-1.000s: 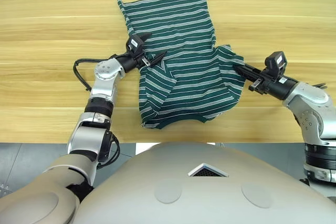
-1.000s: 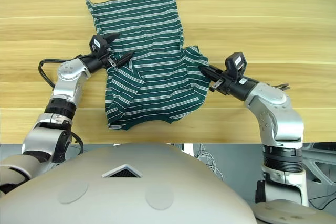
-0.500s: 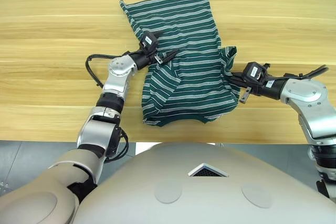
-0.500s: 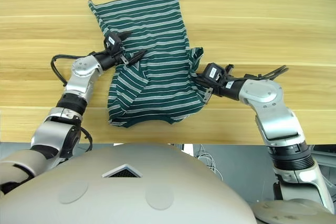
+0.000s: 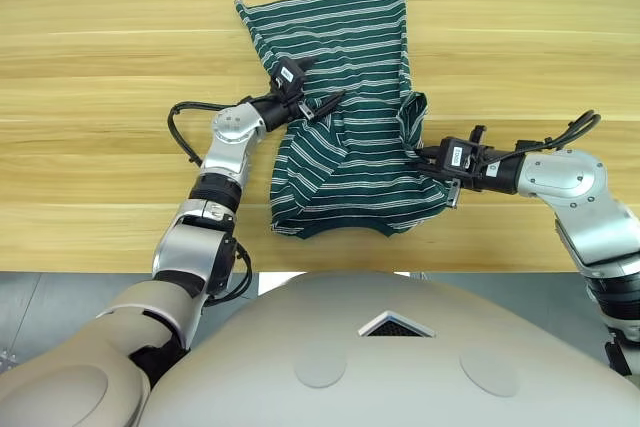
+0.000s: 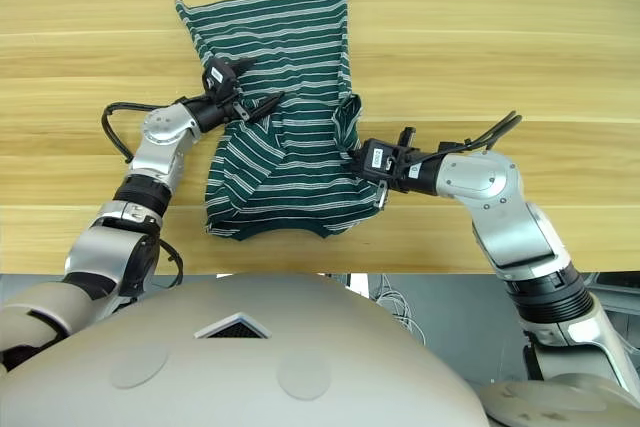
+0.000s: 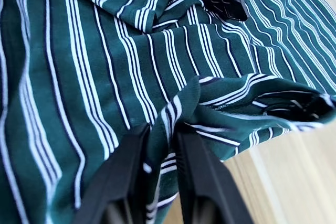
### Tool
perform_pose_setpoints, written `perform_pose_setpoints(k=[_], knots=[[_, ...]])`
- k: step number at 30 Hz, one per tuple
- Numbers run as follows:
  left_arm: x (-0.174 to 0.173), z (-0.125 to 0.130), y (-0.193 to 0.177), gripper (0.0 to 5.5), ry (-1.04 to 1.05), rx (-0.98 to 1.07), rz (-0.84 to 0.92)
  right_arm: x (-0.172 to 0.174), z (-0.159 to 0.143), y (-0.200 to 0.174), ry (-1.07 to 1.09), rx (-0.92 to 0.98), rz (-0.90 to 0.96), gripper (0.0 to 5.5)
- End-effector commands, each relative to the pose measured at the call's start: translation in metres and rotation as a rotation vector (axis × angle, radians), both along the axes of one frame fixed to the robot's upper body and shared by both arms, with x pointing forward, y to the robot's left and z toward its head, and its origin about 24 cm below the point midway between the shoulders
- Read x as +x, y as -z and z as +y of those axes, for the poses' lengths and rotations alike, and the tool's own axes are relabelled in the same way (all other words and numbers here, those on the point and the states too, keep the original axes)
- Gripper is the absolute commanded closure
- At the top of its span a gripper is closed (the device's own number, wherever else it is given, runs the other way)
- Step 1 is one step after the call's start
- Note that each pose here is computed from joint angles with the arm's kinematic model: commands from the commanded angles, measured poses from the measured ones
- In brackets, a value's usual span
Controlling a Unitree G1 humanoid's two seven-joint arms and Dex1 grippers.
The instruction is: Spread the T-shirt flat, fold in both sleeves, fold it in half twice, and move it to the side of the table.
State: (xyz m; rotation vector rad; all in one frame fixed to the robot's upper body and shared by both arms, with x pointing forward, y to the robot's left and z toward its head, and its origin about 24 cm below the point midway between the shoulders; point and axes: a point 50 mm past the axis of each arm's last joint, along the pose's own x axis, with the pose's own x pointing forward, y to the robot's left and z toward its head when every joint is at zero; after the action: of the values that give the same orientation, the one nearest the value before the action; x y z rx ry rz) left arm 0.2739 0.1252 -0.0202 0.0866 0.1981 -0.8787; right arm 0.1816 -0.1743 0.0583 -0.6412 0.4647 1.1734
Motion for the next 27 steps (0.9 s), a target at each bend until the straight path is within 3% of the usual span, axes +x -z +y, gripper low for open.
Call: perform_pose_setpoints(k=[1, 7, 11, 15, 19, 23, 27], knots=[[-0.028, 0.026, 0.026, 1.23, -0.006, 0.079, 0.124, 0.005, 0.012, -0.003, -0.066, -0.030, -0.065, 3.98], [-0.036, 0.047, 0.021, 1.23, -0.010, 0.133, 0.103, -0.001, 0.026, -0.001, -0.146, -0.022, -0.051, 2.80], [-0.044, 0.063, 0.023, 1.23, -0.007, 0.210, 0.107, -0.008, 0.027, -0.008, -0.153, 0.082, 0.059, 2.05], [-0.038, 0.080, 0.024, 1.23, -0.058, 0.270, 0.107, 0.005, 0.014, -0.043, -0.121, 0.256, 0.067, 2.05], [-0.014, 0.082, 0.023, 1.23, -0.129, 0.383, 0.041, 0.021, -0.020, -0.083, -0.199, 0.453, -0.013, 2.05], [0.021, 0.063, 0.003, 1.23, -0.167, 0.324, -0.057, 0.055, -0.049, -0.067, -0.098, 0.438, -0.066, 2.05], [0.039, 0.039, -0.014, 1.23, -0.113, 0.283, -0.134, 0.067, -0.043, -0.032, -0.106, 0.347, -0.094, 2.05]])
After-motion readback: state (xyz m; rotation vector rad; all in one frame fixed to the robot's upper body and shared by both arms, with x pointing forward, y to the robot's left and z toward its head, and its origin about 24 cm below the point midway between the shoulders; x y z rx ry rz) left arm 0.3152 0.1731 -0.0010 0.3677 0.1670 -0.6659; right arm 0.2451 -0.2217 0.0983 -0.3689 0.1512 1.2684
